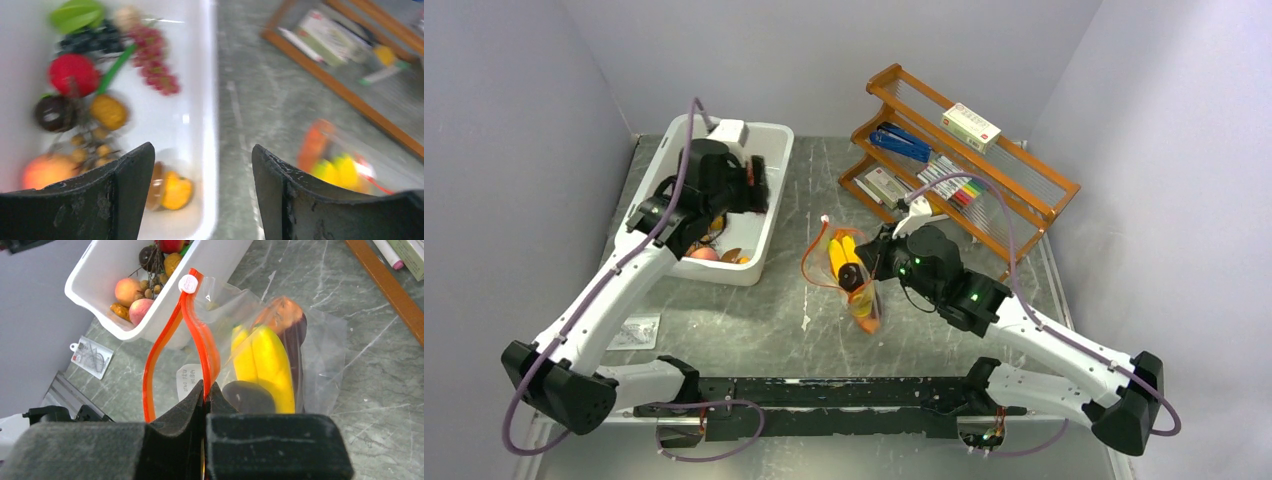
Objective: Place the food in the zip-top bag and seal the zipper
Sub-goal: Pick up the fake fruit from the bin.
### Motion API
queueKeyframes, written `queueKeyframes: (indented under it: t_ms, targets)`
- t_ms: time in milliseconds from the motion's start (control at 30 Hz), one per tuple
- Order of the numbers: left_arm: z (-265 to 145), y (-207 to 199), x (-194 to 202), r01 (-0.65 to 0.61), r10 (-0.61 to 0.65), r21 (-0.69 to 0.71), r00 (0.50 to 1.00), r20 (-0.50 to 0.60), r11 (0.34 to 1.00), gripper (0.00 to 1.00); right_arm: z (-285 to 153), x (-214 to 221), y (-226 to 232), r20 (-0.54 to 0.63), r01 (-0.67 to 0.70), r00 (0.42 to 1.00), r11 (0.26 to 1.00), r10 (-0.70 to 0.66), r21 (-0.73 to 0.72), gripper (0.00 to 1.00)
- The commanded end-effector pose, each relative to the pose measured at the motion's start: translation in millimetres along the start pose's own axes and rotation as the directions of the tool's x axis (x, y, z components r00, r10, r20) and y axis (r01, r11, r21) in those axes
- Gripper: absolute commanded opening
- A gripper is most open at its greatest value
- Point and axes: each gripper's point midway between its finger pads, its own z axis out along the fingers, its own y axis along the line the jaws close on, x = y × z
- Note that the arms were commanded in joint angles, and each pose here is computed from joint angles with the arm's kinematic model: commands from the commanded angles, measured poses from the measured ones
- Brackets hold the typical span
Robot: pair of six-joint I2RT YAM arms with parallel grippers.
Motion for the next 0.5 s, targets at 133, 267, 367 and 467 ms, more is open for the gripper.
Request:
queueKeyframes:
  t_ms: [133, 267, 367, 467]
  targets:
    - [31, 118, 8, 0.022, -0.037, -0.342, 0.999, -0.038, 0.94, 0.64, -8, -30, 10, 0.091, 0.036, 0.995, 0.999, -0.034, -0.026, 0.0]
    - [50, 162, 14, 0.076, -0.102, -0.393, 0.994, -0.046, 0.916, 0.63, -10, -34, 8, 0.105, 0.043, 0.994, 0.999, -0.04, -0.018, 0.0]
    - [69, 186, 25, 0.096, -0.139, -0.404, 0.987, -0.078, 0.91, 0.58, -10, -34, 8, 0.104, 0.04, 0.994, 0.999, -0.038, -0.017, 0.0]
    - [85, 209, 42, 0.128, -0.195, -0.414, 0.973, -0.124, 0.901, 0.51, -8, -33, 8, 0.098, 0.036, 0.995, 0.999, -0.035, -0.013, 0.0]
